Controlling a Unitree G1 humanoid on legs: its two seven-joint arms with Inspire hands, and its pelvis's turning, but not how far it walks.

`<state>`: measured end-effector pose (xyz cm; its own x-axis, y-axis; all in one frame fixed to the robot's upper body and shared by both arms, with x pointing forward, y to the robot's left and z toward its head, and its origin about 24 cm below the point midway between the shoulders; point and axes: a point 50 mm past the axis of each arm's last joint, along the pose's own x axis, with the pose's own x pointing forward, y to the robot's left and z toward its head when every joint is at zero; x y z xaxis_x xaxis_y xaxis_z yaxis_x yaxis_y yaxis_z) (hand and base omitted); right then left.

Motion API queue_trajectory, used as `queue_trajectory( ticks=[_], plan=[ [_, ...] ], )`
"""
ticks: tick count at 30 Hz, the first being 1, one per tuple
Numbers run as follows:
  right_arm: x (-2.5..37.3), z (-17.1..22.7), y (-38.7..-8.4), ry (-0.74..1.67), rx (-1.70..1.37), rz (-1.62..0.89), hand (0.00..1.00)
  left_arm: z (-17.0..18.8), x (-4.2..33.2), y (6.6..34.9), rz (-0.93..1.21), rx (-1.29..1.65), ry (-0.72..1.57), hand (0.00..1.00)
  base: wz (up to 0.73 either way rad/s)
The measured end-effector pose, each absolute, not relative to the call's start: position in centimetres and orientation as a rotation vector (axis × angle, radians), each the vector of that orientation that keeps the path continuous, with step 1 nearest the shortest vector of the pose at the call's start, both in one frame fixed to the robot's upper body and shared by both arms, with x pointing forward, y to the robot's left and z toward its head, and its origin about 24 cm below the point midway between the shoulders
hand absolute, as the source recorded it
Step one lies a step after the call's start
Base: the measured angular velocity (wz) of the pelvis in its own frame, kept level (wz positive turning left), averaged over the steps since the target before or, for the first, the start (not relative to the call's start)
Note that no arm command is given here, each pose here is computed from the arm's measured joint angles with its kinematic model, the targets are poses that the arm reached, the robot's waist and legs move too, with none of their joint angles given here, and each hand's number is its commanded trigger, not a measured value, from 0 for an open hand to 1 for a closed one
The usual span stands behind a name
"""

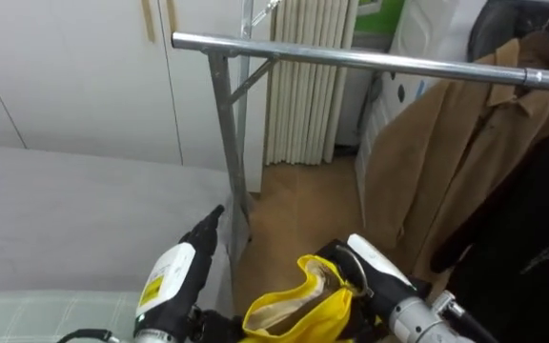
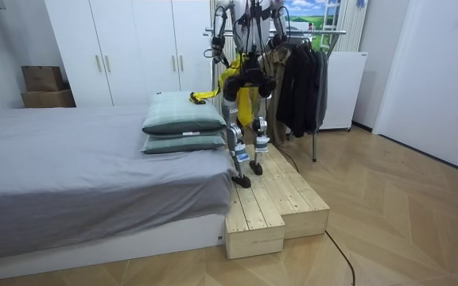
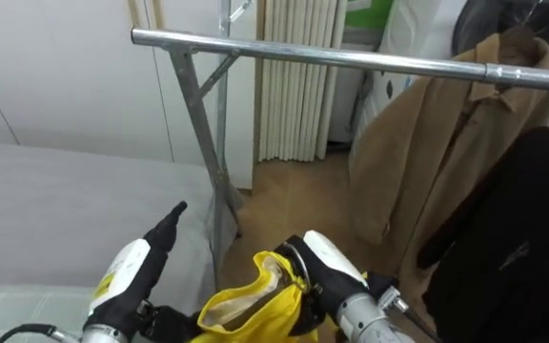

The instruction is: Hang clothes

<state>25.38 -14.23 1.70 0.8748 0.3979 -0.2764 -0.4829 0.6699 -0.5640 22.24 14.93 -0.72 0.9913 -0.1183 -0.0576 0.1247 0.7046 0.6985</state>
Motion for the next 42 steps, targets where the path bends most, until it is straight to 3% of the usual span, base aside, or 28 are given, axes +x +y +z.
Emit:
queue_trajectory(
  ticks=[12, 42],
  plan=[
    [25.6, 2.1, -15.9, 0.144, -0.677, 0.462, 1.0, -0.5, 21.8, 15.1, -0.136, 0.763, -0.012, 0.0, -0.29],
    [26.5, 3.5, -17.6, 0.115, -0.665, 0.402, 1.0, 0.6, 22.2, 16.1, -0.116, 0.778, -0.042, 0.0, 0.0]
  ],
)
